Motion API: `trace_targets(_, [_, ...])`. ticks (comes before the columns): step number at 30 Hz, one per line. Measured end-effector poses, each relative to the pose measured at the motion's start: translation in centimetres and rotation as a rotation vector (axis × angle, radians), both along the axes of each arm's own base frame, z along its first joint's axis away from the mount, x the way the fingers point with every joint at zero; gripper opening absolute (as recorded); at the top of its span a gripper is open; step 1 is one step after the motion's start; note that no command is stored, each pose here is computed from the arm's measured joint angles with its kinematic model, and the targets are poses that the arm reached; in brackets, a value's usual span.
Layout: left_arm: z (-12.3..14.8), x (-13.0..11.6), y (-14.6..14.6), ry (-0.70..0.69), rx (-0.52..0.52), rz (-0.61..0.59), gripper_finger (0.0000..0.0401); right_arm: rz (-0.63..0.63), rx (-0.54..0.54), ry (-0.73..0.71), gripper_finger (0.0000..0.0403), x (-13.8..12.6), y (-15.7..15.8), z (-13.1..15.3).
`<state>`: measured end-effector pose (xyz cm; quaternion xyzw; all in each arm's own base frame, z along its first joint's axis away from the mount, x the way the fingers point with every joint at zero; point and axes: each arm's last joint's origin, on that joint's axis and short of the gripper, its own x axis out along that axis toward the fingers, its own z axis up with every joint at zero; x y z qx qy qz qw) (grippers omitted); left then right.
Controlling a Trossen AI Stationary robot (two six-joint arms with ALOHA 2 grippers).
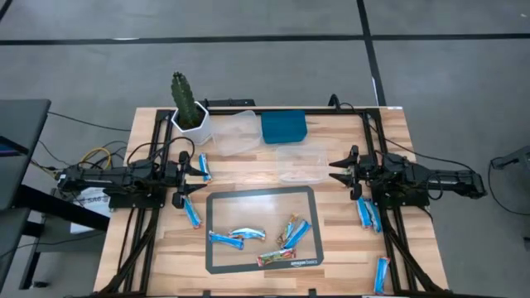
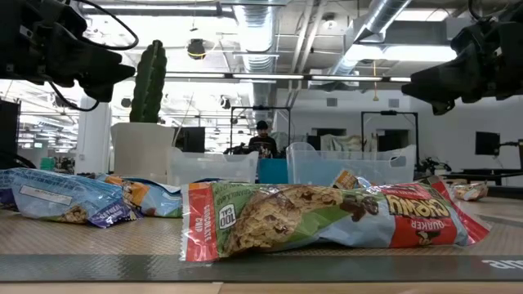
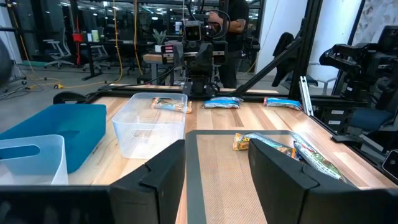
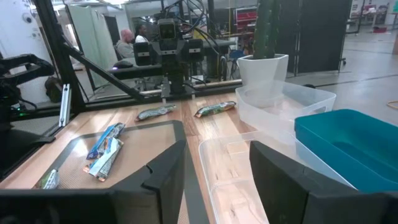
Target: Pick and place Granola Bars by type
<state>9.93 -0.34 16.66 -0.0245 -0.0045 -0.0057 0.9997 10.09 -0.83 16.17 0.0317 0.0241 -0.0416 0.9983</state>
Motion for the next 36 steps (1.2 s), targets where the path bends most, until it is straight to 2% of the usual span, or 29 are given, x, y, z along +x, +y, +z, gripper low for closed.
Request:
trace_targets(15, [0.0, 0.0, -0.01, 0.0, 0.0, -0.001, 0.0168, 0.0, 0.0, 0.0, 0.017, 0.0, 0.0, 0.0])
trace_targets(20, [0.01, 0.0, -0.16, -0.001, 0.002, -0.052, 0.0168, 0.0, 0.0, 0.0, 0.017, 0.0, 0.0, 0.0])
trace_targets(24, [0.03, 0.0, -0.13, -0.004, 0.002, -0.041, 0.0168, 0.0, 0.0, 0.0, 0.017, 0.0, 0.0, 0.0])
trace_targets(29, [0.12, -0.03, 0.03, 0.0, 0.016, 0.014, 0.0168, 0.0, 0.0, 0.0, 0.017, 0.0, 0.0, 0.0])
trace_targets(36, [0.89, 0.03, 0.64, 0.195, 0.057, 0.224, 0.0168, 0.0, 0.0, 0.0, 0.017, 0.0, 0.0, 0.0])
